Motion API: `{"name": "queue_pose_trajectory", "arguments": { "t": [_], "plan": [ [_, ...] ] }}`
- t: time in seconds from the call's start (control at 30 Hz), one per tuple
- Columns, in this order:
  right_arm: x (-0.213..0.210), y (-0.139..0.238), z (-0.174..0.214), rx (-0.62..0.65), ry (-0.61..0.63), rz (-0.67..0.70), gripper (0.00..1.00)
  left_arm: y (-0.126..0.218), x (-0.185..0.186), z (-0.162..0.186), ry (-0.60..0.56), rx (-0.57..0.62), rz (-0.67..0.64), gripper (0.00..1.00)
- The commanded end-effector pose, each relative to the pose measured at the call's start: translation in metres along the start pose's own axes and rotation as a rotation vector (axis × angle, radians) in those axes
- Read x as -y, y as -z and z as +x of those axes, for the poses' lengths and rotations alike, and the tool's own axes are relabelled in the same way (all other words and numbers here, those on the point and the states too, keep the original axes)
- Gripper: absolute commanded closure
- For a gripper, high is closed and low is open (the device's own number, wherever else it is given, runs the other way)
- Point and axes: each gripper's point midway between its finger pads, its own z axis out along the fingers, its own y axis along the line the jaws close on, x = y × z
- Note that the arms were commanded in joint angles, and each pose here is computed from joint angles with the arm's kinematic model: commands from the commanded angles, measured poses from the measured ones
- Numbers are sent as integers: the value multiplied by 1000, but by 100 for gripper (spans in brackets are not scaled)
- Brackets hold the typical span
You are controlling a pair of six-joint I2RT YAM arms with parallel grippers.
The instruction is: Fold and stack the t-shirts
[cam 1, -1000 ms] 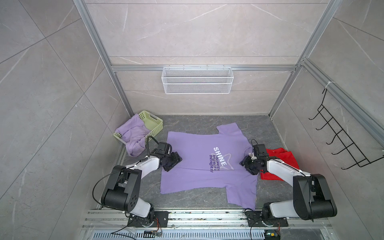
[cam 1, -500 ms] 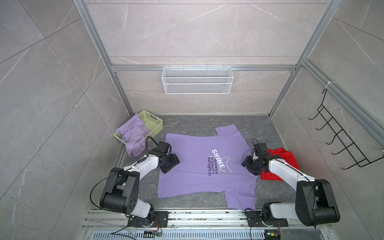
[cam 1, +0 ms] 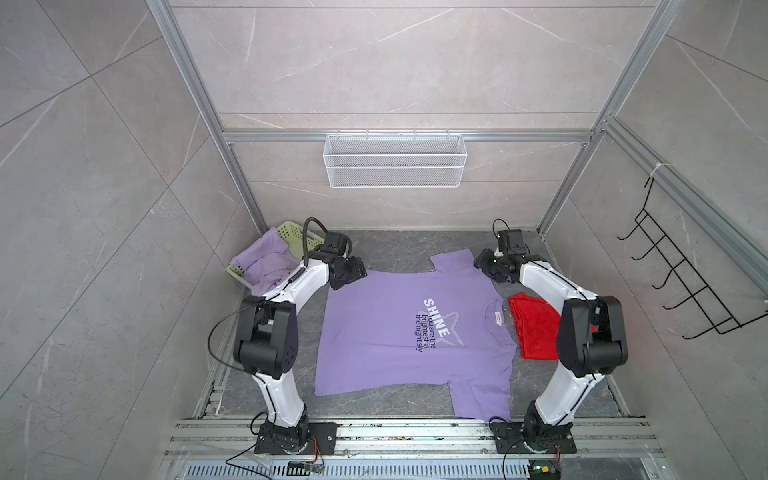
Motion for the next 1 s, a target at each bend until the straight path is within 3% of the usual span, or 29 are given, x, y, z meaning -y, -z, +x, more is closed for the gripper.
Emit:
{"name": "queue_pose_trajectory", "arguments": {
  "t": [0.0, 0.17, 0.47, 0.77, 0.97],
  "plan": [
    [-10, -21, -17, 19, -7, -14, 41, -18, -2, -29, -40, 32, -25, 24],
    [-13, -57, -16, -19, -59, -33, 41, -50, -8, -44, 18, 7, -17, 24],
    [14, -93, 23, -117, -147, 13, 41, -72, -31, -11, 98, -70, -47, 24],
    [52, -74, 70, -207, -158, 120, 41, -66, -57, 26, 150, -116, -105, 24],
    [48, -56, 63, -188, -104, 120, 41, -50, -58, 28, 137, -102, -110, 24]
  ]
}}
